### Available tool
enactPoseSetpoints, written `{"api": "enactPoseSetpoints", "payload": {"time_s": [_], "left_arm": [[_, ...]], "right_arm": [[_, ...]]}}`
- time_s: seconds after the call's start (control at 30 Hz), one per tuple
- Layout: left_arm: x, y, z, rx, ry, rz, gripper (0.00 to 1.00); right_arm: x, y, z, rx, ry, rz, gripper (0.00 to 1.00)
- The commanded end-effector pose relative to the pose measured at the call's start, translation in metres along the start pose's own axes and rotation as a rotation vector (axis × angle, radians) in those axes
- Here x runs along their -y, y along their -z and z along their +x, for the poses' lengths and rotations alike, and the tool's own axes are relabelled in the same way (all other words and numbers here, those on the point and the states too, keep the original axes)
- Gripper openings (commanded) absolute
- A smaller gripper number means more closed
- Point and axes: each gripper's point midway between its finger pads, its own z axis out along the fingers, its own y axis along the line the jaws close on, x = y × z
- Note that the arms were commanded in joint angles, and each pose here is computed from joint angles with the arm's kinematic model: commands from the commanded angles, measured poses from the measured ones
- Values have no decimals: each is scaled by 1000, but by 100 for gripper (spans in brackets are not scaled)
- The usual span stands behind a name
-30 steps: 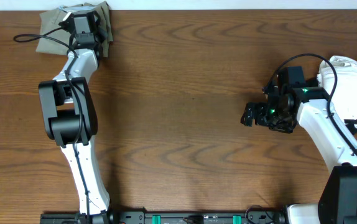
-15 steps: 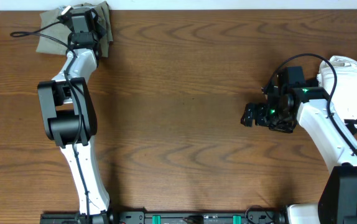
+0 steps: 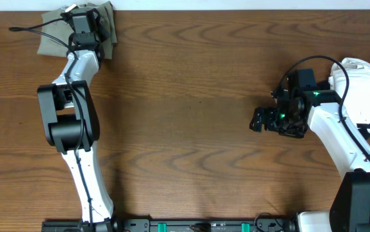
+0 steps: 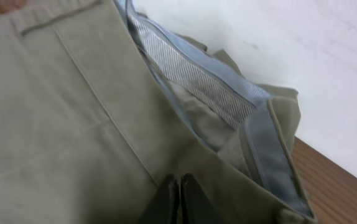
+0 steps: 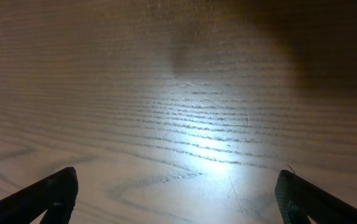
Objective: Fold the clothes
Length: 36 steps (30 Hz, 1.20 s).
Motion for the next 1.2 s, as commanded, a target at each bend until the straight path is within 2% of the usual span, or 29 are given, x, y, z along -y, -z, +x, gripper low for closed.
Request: {"api": "enactPoseSetpoints", "payload": {"time_s": [0.0, 0.1, 0.13, 0.17, 0.2, 0.33, 0.43, 0.5, 0.67, 0.8, 1.0, 1.17], "left_arm": [[-1, 14, -33, 64, -8, -3, 7], [12, 43, -68, 116, 4, 24, 8], [16, 54, -78, 129, 6, 31, 15], [19, 66, -88, 139, 8, 37, 17], [23, 85, -102, 149, 10, 44, 25], [32, 153, -143, 183, 17, 64, 41], [32, 217, -168, 202, 21, 75, 60], [28, 262, -180, 210, 22, 79, 84], [18, 375, -193, 238, 27, 136, 86], [9, 457, -186, 252, 34, 214, 87], [13, 553, -140, 163, 24, 443, 86], [-3, 595, -94, 82, 8, 500, 86]], "right_arm": [[1, -1, 3, -9, 14, 5, 99], [1, -1, 2, -6, 14, 4, 99], [1, -1, 2, -6, 14, 3, 99], [0, -1, 2, -7, 14, -2, 99], [-1, -1, 3, -9, 13, -9, 99], [-9, -1, 4, -15, 14, -53, 99], [-19, 2, 8, -30, 13, -110, 99], [-26, 5, 10, -32, 15, -149, 99], [-39, 27, 15, 4, 31, -204, 99], [-46, 61, 22, 93, 46, -222, 99], [-57, 122, 49, 270, 97, -256, 99], [-62, 164, 80, 427, 157, -285, 99]]}}
